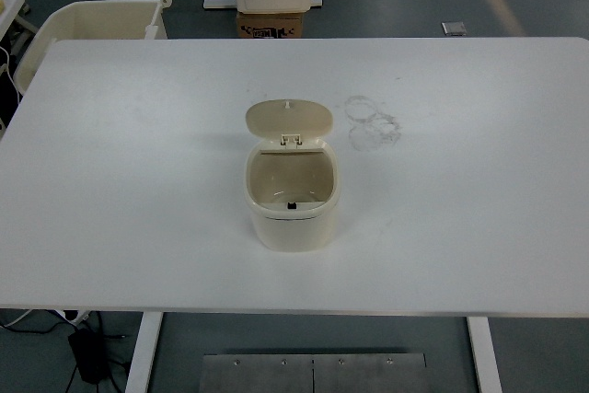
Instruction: Open trash can
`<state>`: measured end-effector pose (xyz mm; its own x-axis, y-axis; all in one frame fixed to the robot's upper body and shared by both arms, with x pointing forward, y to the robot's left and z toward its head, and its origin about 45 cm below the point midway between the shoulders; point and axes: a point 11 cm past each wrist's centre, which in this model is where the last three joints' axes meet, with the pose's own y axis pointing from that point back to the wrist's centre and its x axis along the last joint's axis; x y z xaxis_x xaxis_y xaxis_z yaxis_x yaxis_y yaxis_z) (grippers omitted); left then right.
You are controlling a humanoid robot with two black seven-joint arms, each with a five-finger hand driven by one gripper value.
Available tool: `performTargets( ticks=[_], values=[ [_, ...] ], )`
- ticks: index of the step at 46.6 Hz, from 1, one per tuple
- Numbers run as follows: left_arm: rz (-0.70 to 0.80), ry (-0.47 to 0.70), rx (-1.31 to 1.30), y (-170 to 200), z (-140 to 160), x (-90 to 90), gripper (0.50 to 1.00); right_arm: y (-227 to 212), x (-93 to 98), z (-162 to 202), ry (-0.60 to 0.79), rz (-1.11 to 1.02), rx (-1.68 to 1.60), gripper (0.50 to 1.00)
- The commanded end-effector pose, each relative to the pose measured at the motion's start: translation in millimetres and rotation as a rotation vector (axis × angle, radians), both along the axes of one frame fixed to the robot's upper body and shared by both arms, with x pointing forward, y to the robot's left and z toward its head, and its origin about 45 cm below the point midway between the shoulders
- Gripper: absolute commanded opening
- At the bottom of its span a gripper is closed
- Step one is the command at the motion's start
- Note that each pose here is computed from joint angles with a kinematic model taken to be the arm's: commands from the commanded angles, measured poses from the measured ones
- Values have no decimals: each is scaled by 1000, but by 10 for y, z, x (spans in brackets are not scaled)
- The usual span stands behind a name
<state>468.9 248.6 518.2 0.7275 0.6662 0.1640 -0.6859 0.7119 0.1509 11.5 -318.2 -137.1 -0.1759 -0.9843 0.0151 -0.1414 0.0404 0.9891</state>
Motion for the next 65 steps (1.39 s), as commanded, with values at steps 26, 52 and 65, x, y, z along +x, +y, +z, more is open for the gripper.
performTargets(
  ticks=[26,52,65],
  values=[
    [400,164,-646,1156,-1125,254,1000,-1,-1,0,1,0,0,993],
    [654,333,-966,1334,-2632,150,1000,-20,-4,1,1,-1,-8,993],
    [683,415,-1010,1073,-3107,109,1000,-18,23,2,-2,-3,-6,993]
  ],
)
